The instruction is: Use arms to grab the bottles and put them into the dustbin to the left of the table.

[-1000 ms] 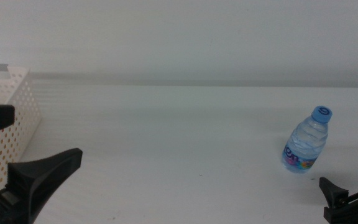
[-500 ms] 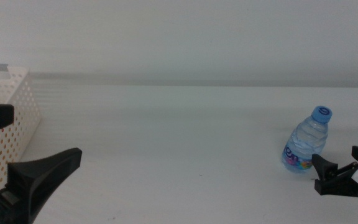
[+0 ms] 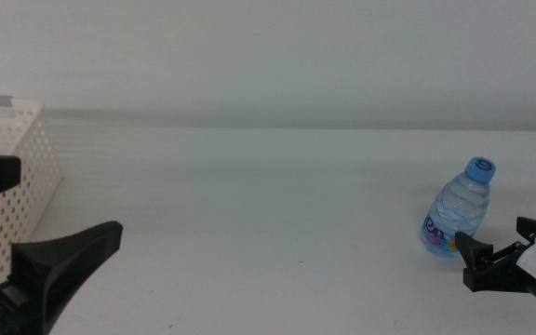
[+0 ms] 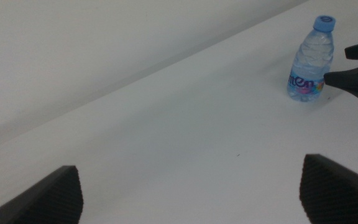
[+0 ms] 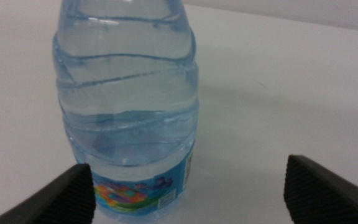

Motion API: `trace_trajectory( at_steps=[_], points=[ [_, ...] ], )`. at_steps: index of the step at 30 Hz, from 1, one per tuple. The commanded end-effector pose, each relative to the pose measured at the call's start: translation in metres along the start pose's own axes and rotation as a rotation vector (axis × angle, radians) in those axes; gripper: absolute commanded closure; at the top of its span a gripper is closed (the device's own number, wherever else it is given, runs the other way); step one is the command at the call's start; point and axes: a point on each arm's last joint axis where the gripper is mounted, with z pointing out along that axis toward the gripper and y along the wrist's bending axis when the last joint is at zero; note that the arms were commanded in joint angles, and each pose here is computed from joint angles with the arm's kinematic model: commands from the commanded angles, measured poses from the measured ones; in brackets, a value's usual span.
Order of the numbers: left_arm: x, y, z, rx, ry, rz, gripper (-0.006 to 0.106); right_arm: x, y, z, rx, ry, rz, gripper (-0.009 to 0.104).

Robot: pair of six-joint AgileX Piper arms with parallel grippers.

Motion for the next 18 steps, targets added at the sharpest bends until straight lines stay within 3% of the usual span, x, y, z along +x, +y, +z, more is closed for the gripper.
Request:
trace_trajectory(
  at_steps=[1, 18],
  points=[
    [0.000, -0.001, 0.000, 0.010, -0.015, -0.001, 0.007, -0.001, 0.001, 0.002, -0.014, -0.005, -0.013, 0.014],
    [0.000, -0.001, 0.000, 0.010, -0.015, -0.001, 0.007, -0.007, 0.000, 0.013, -0.031, -0.017, 0.006, 0.014]
  ],
)
